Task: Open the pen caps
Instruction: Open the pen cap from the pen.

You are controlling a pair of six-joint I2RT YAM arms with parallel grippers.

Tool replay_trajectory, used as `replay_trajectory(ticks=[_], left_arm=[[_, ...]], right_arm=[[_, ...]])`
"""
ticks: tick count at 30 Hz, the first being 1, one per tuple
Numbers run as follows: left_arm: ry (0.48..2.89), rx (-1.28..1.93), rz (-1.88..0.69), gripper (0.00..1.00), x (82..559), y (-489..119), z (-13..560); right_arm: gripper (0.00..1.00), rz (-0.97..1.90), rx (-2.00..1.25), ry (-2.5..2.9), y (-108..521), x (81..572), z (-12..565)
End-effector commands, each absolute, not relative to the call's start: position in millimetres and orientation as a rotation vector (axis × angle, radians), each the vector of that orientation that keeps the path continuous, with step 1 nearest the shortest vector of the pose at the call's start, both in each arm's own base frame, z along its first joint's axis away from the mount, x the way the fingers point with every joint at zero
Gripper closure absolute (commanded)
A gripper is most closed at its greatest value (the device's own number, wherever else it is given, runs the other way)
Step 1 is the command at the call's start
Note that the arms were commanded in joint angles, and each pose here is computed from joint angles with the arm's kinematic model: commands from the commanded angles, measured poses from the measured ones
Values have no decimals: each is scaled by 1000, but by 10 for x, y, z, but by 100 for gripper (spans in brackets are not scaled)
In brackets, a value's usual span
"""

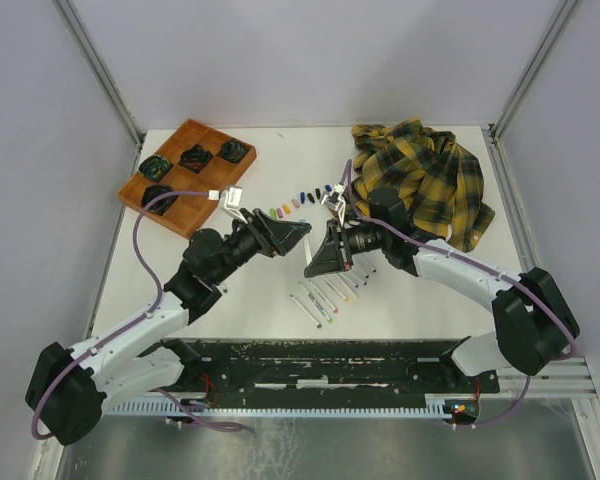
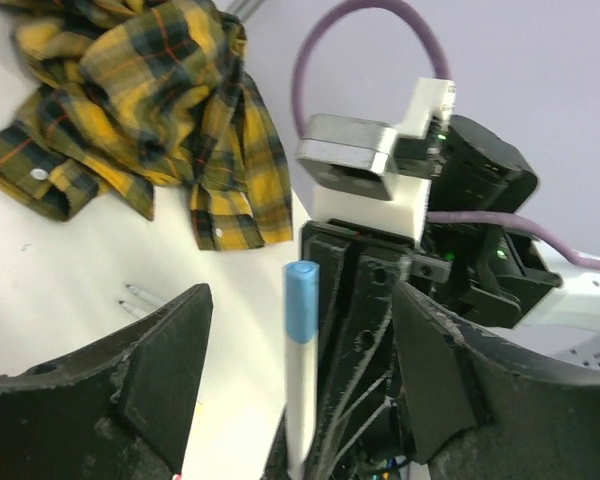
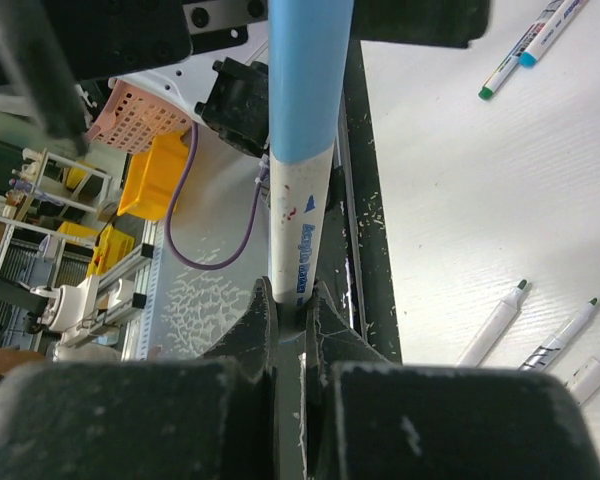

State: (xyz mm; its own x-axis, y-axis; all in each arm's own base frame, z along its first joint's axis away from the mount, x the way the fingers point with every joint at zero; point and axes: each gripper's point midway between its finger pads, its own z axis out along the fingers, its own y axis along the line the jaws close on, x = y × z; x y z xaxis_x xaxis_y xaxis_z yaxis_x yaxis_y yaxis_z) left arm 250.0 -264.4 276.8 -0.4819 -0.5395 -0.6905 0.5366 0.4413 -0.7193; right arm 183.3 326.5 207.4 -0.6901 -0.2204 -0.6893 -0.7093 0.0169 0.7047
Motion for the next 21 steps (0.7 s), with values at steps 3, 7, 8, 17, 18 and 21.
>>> replay_trajectory(ticks=[3,7,8,17,18,21], left_arm=[[1561,162,-1355,36,2395,-2803,3121],[1580,172,-1368,50,2410,-2841,3083],[1584,173,-1369,52,2416,-2846,3073],[1611,188,-1384,61,2458,-2894,3034],[1613,187,-1386,64,2464,-2897,3030],[1613,191,-1392,78,2469,-2903,3032]], right_arm=[[100,1720,-1013,1858,3290,1849,2194],[100,1717,-1019,1856,3285,1845,2197],[100,1718,-1022,1853,3284,1839,2208],[100,1719,-1042,1850,3270,1816,2217],[100,1719,-1043,1850,3270,1814,2221],[100,1721,-1049,1850,3271,1805,2220]])
